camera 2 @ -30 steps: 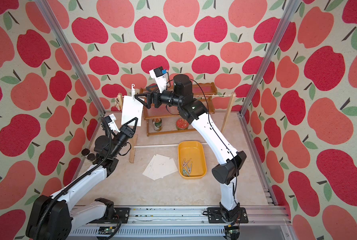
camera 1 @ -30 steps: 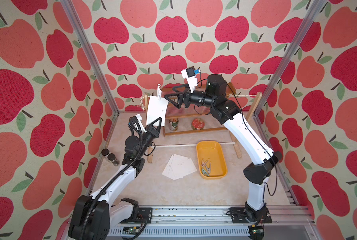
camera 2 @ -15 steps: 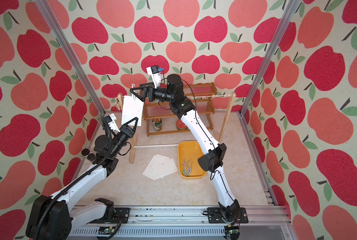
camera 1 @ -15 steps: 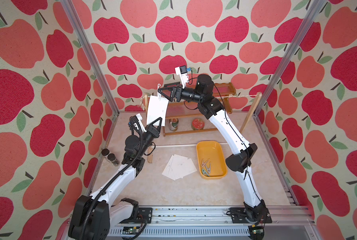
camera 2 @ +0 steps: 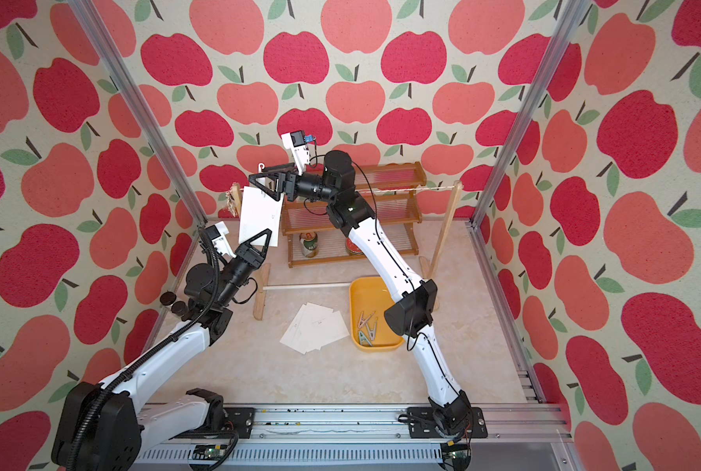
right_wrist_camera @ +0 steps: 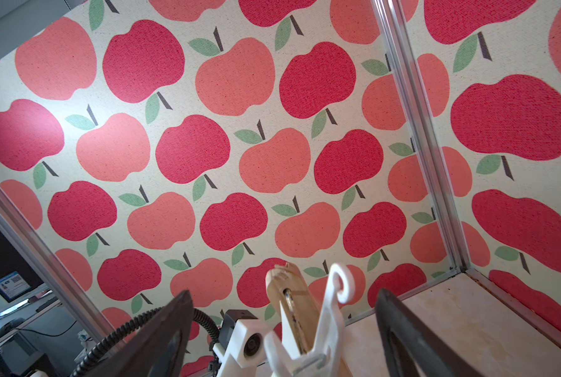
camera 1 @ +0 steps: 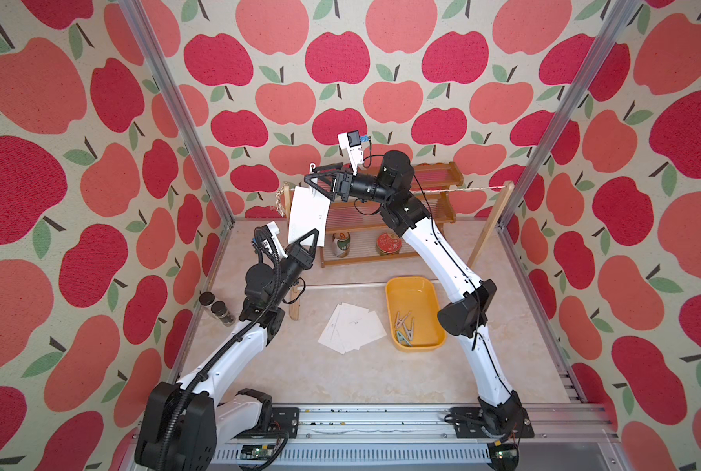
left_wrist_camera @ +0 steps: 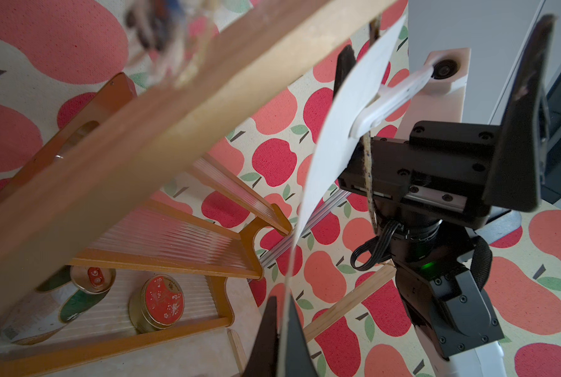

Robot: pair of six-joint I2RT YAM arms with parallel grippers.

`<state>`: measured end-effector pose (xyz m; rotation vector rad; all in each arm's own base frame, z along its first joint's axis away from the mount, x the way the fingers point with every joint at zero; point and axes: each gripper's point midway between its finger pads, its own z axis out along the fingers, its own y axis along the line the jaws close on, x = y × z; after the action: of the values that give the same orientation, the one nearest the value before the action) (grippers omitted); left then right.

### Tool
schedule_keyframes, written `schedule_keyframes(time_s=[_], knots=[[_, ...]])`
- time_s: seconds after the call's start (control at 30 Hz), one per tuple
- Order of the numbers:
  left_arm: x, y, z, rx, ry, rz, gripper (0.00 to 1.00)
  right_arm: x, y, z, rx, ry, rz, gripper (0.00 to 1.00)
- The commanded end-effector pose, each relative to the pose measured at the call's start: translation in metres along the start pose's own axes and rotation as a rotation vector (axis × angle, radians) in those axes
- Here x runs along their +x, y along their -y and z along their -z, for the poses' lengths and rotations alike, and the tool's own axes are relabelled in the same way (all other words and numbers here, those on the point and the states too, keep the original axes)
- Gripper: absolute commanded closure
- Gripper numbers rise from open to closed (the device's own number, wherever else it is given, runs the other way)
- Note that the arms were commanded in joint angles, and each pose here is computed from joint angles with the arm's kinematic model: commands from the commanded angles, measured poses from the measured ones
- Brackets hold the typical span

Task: Remove the postcards from the strings
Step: Remove the clamp from the clothesline.

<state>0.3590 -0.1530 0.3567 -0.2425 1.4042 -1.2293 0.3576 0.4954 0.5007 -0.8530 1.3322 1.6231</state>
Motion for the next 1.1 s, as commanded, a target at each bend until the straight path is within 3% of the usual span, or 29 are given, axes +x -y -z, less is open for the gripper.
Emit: schedule_keyframes(time_s=[0.0, 0.2, 0.33, 0.87, 1.07], knots=[[-0.015, 0.023, -0.005, 0.071, 0.027, -0.007, 1.0, -0.002, -0.014, -0.004, -0.067, 0.008, 0.02, 0.22], [-0.017, 0.025, -0.002, 0.079, 0.032, 0.0, 1.0, -0.001, -0.017, -0.003, -0.071, -0.001, 0.029, 0.39], [-0.018, 0.027, -0.002, 0.089, 0.037, 0.013, 1.0, 0.0, -0.014, -0.003, -0.061, -0.004, 0.033, 0.45], [-0.018, 0.035, 0.0, 0.121, 0.02, 0.028, 1.0, 0.005, -0.009, -0.007, -0.025, -0.003, 0.056, 0.48], [-0.017, 0.036, 0.0, 0.124, 0.015, 0.038, 1.0, 0.0, -0.01, -0.007, -0.016, 0.012, 0.066, 0.61]])
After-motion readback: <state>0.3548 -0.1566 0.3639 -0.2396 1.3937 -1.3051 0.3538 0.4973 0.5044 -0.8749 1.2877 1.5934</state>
